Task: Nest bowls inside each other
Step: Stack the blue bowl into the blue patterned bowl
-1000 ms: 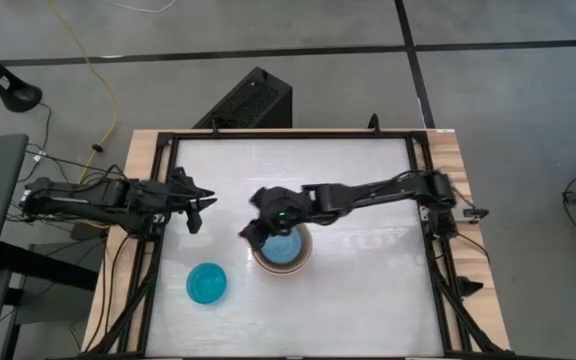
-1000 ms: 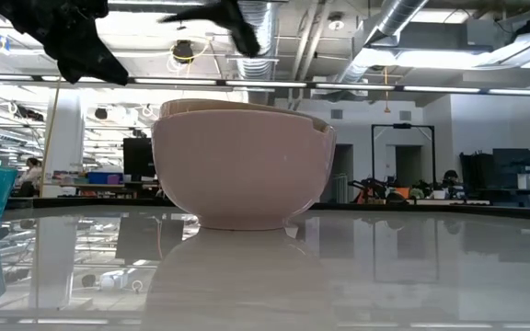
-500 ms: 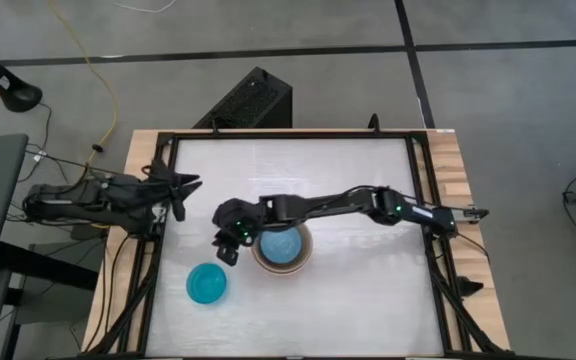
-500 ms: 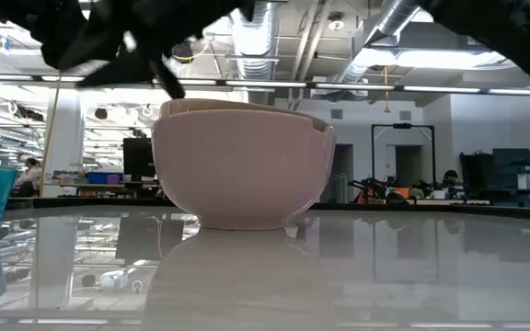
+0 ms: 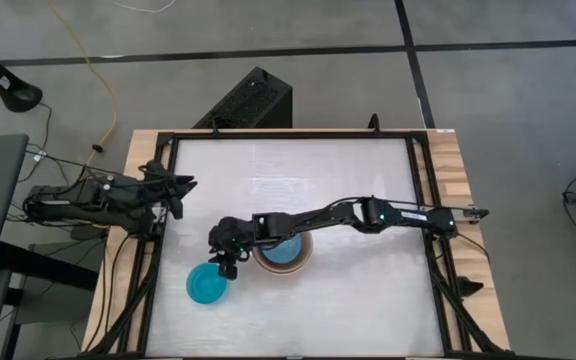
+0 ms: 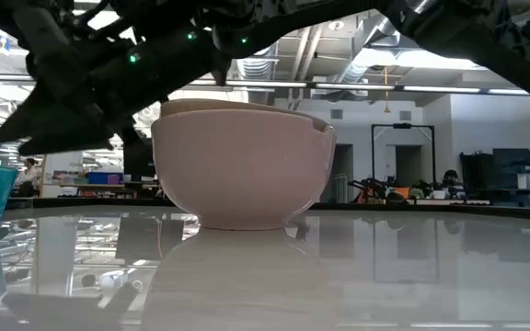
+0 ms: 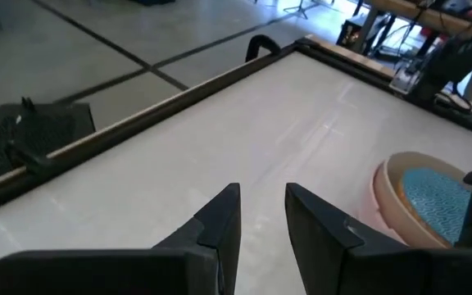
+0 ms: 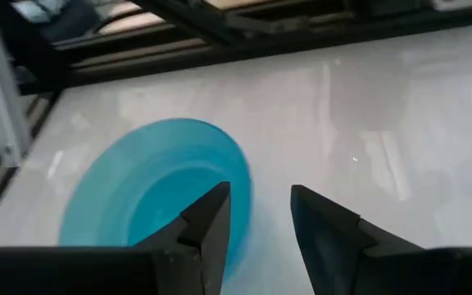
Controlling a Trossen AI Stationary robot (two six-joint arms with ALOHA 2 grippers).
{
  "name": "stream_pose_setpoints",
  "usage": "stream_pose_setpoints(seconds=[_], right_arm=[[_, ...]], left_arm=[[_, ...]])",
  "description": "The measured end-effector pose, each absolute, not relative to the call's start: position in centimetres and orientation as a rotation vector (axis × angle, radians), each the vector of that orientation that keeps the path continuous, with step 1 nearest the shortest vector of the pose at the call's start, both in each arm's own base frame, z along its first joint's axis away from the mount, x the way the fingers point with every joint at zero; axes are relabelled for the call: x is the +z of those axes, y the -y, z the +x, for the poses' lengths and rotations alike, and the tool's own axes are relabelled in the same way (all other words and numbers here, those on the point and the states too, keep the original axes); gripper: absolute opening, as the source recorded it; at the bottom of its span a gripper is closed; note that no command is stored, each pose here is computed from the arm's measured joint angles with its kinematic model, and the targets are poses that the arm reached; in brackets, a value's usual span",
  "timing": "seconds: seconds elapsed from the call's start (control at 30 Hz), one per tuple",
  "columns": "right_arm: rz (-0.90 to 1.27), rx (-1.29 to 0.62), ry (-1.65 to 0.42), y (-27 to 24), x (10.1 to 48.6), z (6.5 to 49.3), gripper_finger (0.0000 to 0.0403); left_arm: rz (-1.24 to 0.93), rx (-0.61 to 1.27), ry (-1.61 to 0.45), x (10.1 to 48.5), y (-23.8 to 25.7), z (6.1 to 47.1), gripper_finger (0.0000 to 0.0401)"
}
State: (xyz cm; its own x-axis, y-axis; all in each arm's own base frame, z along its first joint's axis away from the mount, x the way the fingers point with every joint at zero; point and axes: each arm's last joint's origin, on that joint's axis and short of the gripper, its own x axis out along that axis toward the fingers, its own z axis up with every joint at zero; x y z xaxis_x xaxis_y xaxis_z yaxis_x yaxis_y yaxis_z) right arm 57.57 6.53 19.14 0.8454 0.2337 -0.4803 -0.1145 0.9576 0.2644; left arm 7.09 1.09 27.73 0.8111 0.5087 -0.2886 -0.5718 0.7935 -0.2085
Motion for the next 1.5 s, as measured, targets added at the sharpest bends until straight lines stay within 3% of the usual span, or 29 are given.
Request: stream_pose_setpoints(seconds=[0.57,1.23,1.5], right_arm=[[0.206,0.310,-0.577,-6.8,18.6,57.3,0.0173],[0.238,0.259,-0.746,-8.1,14.8,56.9,0.0173],[0.233,0.247,-0.743,-7.8,14.8,56.9,0.0136]], left_arm=[[-0.342,0.597,-0.220,27.6,-1.1,7.1,0.0086],[-0.360,0.604,-0.239,27.3,-1.1,7.0,0.0086],[-0.346,0.609,-0.255,27.2,-1.1,6.9,0.0087]])
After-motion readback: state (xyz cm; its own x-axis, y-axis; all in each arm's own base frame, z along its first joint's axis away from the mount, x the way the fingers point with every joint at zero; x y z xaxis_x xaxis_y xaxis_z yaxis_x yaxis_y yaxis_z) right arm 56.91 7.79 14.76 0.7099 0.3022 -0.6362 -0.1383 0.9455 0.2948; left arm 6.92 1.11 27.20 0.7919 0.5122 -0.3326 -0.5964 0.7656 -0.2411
